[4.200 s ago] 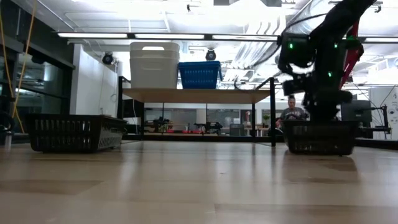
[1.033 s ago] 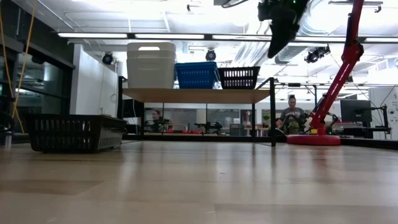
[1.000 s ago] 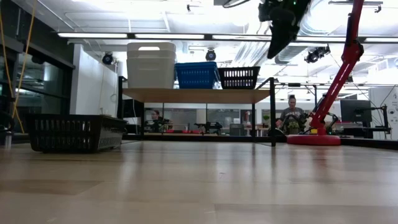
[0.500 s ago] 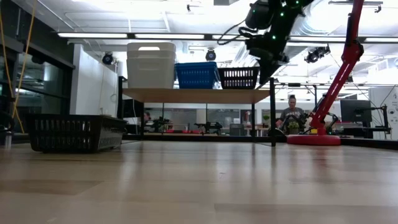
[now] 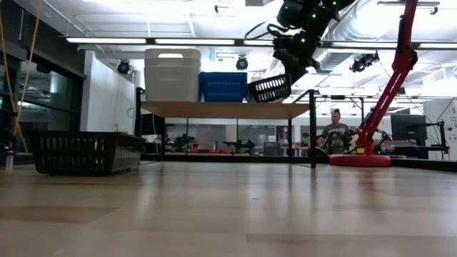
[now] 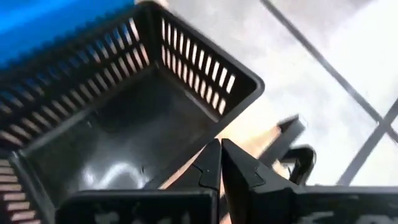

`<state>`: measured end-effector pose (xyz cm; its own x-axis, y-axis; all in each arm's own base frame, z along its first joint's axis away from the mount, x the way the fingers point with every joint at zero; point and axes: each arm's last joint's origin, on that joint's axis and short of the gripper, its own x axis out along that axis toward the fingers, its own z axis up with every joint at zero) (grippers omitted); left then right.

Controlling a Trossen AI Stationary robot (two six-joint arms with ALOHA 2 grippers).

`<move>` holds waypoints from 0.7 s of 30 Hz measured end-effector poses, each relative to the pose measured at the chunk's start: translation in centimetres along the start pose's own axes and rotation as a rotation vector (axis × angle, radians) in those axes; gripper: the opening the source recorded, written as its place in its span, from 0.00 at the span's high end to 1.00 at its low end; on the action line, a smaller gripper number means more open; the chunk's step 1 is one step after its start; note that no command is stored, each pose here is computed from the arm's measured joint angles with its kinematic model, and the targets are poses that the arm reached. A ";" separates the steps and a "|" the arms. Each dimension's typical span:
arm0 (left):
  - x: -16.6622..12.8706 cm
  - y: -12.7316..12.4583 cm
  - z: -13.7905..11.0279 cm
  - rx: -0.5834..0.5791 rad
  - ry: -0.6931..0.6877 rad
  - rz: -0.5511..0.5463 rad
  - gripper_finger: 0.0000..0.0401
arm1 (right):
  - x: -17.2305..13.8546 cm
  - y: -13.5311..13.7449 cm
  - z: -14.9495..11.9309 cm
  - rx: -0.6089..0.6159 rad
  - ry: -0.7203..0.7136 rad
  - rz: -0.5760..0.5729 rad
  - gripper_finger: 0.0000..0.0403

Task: Stack baskets on shelf by color
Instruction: Put the right black bin on the shelf, then stack the top black bin on top of the black bin on the shelf

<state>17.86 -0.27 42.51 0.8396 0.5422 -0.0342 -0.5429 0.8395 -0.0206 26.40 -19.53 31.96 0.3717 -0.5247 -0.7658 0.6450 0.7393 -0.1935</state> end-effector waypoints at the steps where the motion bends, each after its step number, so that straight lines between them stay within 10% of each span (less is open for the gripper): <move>1: 0.0 0.0 0.0 0.000 0.000 0.000 1.00 | 0.0 -0.1 -0.2 -0.001 0.018 -0.001 1.00; 13: 0.0 0.0 0.0 0.000 0.000 0.000 1.00 | -0.2 -0.2 -1.1 -0.021 0.103 -0.019 1.00; 21: -0.8 0.3 0.1 0.037 0.007 -0.087 1.00 | -5.8 -0.6 -3.0 0.042 0.050 -0.004 1.00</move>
<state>17.04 -0.39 42.64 0.8835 0.4667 -0.0406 -0.4666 0.8844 0.0129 21.88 -15.63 34.70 0.3359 -0.5050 -0.7951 0.6745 0.7181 -0.1712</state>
